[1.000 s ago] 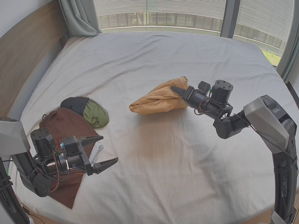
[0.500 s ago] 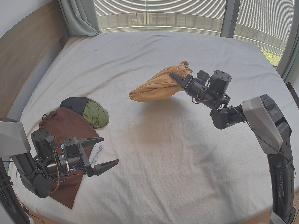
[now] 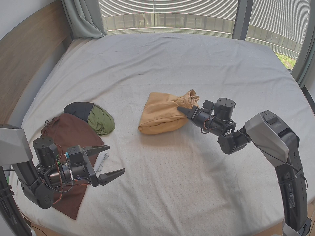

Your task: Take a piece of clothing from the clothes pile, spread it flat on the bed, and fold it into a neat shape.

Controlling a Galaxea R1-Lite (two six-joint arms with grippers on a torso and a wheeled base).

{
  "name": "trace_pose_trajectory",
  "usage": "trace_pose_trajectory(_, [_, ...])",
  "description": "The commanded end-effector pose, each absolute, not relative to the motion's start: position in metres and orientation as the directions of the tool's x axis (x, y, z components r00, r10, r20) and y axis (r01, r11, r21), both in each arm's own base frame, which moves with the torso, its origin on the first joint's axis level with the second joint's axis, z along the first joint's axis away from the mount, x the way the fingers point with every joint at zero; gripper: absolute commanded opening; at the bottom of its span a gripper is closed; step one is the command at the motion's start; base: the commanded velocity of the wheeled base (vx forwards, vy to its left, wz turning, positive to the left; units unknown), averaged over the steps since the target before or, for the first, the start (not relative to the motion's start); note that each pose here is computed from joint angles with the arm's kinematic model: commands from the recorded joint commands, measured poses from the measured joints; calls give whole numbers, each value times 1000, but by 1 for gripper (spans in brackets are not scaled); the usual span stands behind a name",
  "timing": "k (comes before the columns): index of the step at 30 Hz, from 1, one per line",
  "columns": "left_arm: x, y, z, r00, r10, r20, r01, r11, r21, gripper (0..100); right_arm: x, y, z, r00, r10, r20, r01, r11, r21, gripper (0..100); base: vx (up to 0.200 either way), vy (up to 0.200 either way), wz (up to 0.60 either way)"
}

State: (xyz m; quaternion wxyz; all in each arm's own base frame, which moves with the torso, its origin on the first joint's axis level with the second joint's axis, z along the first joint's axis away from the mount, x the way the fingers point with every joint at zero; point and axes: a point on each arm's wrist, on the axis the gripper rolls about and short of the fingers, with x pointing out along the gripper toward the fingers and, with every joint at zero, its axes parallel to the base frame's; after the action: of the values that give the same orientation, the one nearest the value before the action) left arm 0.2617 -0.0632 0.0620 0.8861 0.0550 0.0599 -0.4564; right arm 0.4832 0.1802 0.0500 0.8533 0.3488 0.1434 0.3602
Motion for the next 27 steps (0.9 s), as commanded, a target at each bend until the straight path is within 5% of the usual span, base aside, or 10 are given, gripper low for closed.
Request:
trace_pose_trajectory(1, [262, -63, 60, 575, -802, -162, 815, 578, 38, 100, 472, 175, 32, 700, 712, -49, -478, 519, 708, 0, 0, 0, 0])
trace_pose_trajectory(23, [262, -66, 61, 568, -808, -157, 821, 569, 42, 100, 463, 163, -14, 725, 681, -104, -428, 564, 706, 0, 0, 0, 0])
trace_pose_trajectory(24, [262, -66, 62, 568, -808, -155, 821, 569, 44, 100, 463, 162, -14, 726, 680, -101, -430, 564, 705, 100, 0, 0, 0])
trace_pose_trajectory(27, [262, -67, 62, 564, -811, -155, 824, 565, 44, 100, 464, 160, -14, 732, 673, -102, -424, 568, 705, 100, 0, 0, 0])
